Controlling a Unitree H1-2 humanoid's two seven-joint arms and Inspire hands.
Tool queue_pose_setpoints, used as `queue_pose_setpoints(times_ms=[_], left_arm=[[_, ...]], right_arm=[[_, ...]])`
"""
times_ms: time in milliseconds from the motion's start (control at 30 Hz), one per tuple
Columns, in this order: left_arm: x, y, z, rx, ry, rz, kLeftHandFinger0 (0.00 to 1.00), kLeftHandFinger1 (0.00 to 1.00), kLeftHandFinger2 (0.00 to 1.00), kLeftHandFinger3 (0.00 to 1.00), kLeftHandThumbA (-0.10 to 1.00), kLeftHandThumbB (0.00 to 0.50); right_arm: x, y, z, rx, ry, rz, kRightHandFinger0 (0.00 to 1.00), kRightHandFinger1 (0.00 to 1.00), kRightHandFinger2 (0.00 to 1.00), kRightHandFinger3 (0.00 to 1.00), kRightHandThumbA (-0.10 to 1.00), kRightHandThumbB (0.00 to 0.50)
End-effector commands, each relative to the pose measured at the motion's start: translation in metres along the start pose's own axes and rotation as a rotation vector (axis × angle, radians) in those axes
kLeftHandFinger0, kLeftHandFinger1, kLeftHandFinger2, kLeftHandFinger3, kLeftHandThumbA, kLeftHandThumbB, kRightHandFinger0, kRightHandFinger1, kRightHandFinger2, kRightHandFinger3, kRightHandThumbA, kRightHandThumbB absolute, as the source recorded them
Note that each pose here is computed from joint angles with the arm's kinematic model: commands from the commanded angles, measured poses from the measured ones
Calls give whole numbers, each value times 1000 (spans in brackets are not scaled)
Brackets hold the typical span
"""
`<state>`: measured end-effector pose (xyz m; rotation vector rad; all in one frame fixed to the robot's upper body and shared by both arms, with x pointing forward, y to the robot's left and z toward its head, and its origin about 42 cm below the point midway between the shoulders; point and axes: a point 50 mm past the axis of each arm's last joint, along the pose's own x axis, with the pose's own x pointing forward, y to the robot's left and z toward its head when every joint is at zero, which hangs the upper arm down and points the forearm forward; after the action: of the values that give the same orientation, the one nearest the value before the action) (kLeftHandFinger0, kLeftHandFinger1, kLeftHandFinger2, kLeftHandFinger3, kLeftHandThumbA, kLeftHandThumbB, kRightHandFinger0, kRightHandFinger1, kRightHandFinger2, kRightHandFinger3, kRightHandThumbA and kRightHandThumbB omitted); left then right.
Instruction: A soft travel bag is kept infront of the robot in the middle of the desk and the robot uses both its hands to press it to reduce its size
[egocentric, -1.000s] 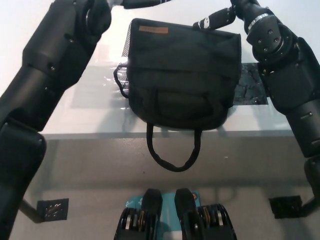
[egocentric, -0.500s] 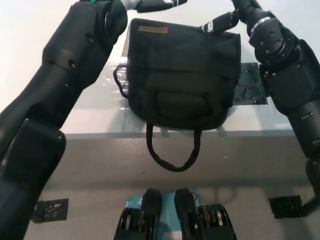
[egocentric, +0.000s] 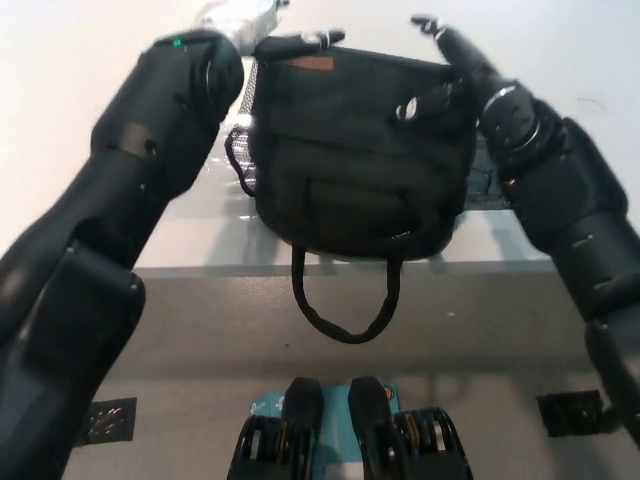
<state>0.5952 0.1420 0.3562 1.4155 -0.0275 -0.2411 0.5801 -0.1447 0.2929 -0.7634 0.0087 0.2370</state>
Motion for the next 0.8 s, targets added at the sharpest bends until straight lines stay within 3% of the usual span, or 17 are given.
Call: queue_pose_setpoints(times_ms=[0,133,367,400,467,567,633,767], left_arm=[[3,8,8,33,-23,66,1000,1000,1000,1000,1000,342],[4,-13,7,14,-12,37,1000,1000,1000,1000,1000,308],[1,-69,0,-56,-15,-22,1000,1000,1000,1000,1000,320],[-1,-79,-3,-69,-13,-32,1000,1000,1000,1000,1000,321],[-6,-109,-11,-82,1,-77,1000,1000,1000,1000,1000,330],[-15,-147,-20,-105,12,-105,1000,1000,1000,1000,1000,353],[-20,-164,-25,-115,21,-119,1000,1000,1000,1000,1000,358],[-38,-211,-39,-153,28,-138,1000,1000,1000,1000,1000,336]], right_arm=[[7,5,27,144,-61,0,1000,1000,1000,1000,1000,310],[5,32,11,343,-46,46,1000,1000,1000,1000,1000,267],[-3,74,-12,446,0,67,1000,1000,1000,1000,1000,233],[-5,79,-18,441,-7,78,1000,1000,1000,1000,1000,185],[-12,94,-36,417,14,101,1000,1000,1000,1000,1000,140],[-18,104,-53,410,35,115,1000,1000,1000,1000,1000,152],[-21,108,-59,409,43,119,1000,1000,1000,1000,1000,129],[-27,118,-74,422,85,119,1000,1000,1000,1000,1000,179]])
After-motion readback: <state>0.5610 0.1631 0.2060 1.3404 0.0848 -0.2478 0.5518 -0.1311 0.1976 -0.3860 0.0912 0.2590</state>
